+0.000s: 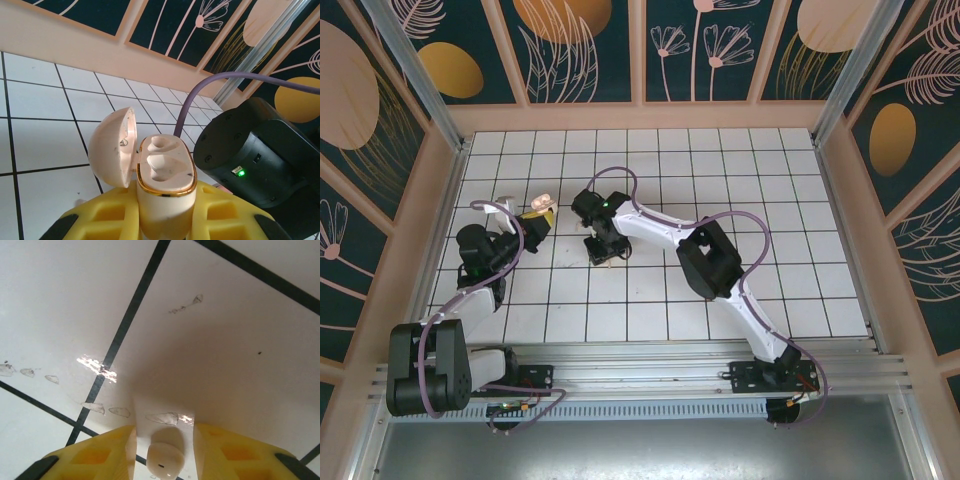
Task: Insert wireless bluetooth earbuds into charging case
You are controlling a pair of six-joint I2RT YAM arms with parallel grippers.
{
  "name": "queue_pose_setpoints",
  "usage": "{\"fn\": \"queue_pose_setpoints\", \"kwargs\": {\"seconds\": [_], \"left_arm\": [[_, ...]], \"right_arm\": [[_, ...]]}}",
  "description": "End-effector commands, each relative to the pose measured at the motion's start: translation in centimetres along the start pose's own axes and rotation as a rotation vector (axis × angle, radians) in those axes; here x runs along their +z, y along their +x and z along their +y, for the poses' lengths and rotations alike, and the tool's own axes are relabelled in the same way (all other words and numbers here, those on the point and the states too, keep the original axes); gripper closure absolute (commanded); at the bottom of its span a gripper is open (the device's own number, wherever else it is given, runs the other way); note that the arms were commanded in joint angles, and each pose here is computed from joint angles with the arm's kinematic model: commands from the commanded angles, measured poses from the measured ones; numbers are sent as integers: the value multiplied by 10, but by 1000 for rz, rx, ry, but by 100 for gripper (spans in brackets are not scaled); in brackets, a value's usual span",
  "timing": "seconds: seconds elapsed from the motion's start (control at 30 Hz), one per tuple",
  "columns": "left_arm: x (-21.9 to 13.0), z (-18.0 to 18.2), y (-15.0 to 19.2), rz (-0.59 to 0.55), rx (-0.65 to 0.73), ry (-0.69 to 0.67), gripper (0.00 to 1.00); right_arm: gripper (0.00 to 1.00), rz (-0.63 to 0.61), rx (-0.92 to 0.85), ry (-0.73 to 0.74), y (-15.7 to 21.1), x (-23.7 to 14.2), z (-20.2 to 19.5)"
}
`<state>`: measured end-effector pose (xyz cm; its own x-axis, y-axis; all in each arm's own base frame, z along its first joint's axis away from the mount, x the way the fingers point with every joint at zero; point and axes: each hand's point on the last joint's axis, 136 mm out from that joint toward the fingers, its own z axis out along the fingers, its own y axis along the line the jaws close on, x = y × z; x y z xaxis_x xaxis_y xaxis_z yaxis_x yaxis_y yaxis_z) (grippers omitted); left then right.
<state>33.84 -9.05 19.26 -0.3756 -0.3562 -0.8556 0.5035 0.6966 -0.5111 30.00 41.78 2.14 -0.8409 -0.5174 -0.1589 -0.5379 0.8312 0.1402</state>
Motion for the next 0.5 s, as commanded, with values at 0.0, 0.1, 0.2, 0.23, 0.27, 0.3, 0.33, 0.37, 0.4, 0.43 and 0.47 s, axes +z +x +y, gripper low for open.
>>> {"fn": "queue_pose_setpoints", "kwargs": {"seconds": [0.0,0.1,0.2,0.23,0.27,0.3,0.33,0.37,0.4,0.43,0.47], "left_arm": [[0,-9,-14,-21,54,34,88],[0,-9,-15,-20,54,40,88],[1,-10,-14,-18,54,44,88],[1,-10,-14,-17,53,45,88],[1,-10,-15,-18,56,45,88],[1,-10,-15,-18,55,44,88],[1,-10,-15,-19,57,45,88],[0,-10,-15,-18,56,45,88],[1,-10,-15,-19,57,45,88],[1,-10,-15,-18,55,46,88],[1,-11,-15,-18,56,47,87]], "right_arm": [[67,53,12,53,14,9,-4],[67,57,13,59,15,8,-3],[67,52,9,75,15,6,-2],[67,52,8,82,15,5,-2],[67,52,9,86,16,5,-2],[67,53,10,89,17,5,-3],[67,53,9,95,17,5,-3],[67,54,9,100,18,5,-3],[67,56,8,105,19,5,-3],[68,56,8,109,19,5,-4],[67,55,8,109,19,4,-3]]}}
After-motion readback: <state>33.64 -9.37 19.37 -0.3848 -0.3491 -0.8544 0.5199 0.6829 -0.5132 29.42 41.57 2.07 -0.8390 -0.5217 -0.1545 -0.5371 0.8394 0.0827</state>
